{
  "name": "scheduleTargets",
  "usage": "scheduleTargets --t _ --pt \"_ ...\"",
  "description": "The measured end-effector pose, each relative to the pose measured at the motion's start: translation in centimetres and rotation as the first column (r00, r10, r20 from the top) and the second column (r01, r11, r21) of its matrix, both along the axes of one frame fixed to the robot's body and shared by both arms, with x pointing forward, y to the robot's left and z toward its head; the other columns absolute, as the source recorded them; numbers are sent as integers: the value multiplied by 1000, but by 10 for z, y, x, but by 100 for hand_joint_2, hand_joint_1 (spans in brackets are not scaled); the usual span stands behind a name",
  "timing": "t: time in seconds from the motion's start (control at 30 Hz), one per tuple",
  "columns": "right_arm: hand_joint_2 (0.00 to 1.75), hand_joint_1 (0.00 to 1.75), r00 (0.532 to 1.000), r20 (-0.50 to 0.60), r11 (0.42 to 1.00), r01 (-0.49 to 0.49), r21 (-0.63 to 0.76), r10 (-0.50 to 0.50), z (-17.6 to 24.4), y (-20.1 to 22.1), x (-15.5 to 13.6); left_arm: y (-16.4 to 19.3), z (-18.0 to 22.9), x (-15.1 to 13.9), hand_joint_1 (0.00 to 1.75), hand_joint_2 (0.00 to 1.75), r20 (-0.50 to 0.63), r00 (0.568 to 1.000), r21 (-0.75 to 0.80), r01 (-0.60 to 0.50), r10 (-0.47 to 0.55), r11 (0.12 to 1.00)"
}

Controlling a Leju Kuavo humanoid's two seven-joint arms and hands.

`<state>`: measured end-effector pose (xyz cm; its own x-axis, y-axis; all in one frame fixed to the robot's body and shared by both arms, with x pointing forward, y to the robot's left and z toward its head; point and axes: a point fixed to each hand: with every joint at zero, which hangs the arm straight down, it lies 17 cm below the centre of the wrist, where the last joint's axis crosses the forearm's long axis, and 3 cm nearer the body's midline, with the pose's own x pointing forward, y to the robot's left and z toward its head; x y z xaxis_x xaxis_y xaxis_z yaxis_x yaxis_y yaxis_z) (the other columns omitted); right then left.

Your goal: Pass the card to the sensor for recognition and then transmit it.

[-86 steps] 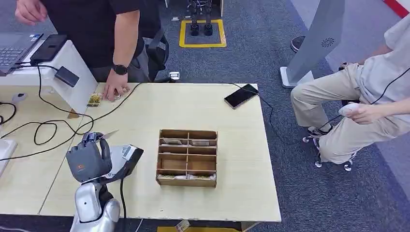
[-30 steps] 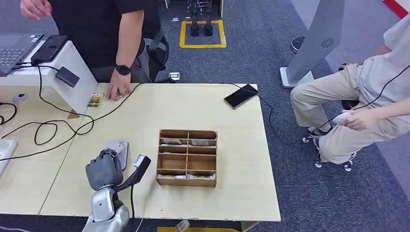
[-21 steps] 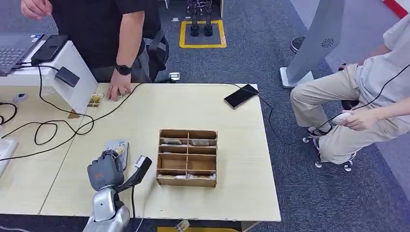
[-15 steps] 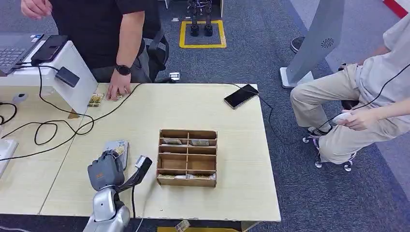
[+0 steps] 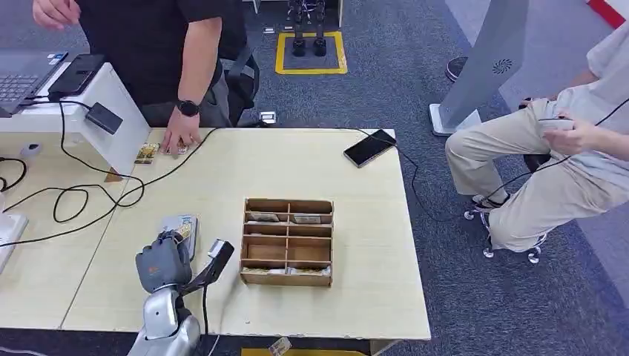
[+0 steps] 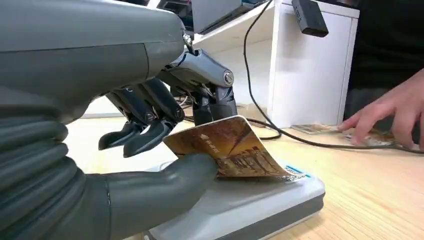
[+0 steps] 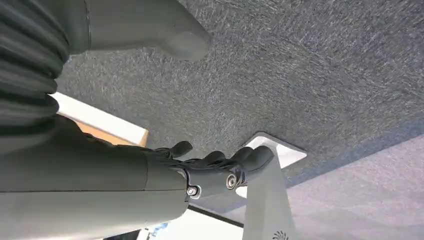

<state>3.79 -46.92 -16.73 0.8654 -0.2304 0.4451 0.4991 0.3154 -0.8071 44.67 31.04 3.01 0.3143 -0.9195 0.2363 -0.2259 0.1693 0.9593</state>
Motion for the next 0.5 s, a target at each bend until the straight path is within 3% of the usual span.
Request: scheduleTargets --t 0.2,0.33,0.5 --pt "175 0 1000 -2 1000 1 1 -1 0 0 0 -11 2 1 175 175 18 998 -16 63 -62 998" --pt "175 0 1000 -7 1000 9 5 -9 -1 0 -2 -28 28 7 175 175 166 980 -232 150 -113 961" --pt "175 0 1000 -8 1000 13 -1 -13 1 -3 -2 -41 71 17 175 175 337 938 -476 241 -78 846"
